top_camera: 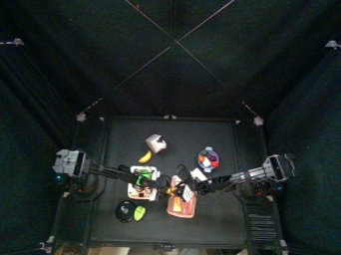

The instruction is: Assemble corn

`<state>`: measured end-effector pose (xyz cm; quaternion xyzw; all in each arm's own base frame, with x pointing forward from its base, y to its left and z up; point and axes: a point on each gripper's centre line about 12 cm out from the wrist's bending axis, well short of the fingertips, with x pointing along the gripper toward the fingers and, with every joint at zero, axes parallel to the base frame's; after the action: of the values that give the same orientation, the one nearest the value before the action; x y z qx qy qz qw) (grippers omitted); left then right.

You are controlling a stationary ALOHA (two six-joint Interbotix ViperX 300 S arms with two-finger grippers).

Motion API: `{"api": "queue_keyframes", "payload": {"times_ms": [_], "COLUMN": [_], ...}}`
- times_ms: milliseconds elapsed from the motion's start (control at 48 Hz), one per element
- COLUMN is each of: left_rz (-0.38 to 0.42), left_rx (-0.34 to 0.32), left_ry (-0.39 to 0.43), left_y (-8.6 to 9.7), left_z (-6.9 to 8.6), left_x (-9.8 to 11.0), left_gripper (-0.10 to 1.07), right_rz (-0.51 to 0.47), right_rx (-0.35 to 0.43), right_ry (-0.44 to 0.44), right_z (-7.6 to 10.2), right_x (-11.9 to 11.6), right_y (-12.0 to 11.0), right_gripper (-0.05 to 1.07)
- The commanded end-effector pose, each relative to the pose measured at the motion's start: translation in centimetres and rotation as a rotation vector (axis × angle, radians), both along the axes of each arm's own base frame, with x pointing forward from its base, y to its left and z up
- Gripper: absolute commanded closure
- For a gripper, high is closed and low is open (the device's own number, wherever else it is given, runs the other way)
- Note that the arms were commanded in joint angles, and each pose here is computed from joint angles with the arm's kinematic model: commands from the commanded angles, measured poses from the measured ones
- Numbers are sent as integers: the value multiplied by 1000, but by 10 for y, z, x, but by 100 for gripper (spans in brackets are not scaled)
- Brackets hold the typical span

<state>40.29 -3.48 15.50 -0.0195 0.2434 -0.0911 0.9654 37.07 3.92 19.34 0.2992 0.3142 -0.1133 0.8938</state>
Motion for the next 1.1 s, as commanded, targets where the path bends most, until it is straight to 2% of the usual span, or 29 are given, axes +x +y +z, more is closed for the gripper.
{"api": "queue_keyframes", "payload": {"times_ms": [0,375,708,1083], "left_rz": [8,12,21,16], "left_rx": [-14,-20,-38,-41], "left_ry": [-69,-62,-66,-77], "left_y": [1,2,2,1], "left_z": [23,21,20,21], "left_x": [7,6,4,2], "left_gripper": [21,18,-3,-4], "right_rz": [-6,-38,-37,-48], "right_rx": [-1,-24,-24,-32], "right_ry": [-18,3,-6,-1], "right_z": [7,7,11,12], "right_x": [3,-1,-4,-7], "right_y": [-1,-7,-8,-9], "right_gripper": [39,39,39,39]}}
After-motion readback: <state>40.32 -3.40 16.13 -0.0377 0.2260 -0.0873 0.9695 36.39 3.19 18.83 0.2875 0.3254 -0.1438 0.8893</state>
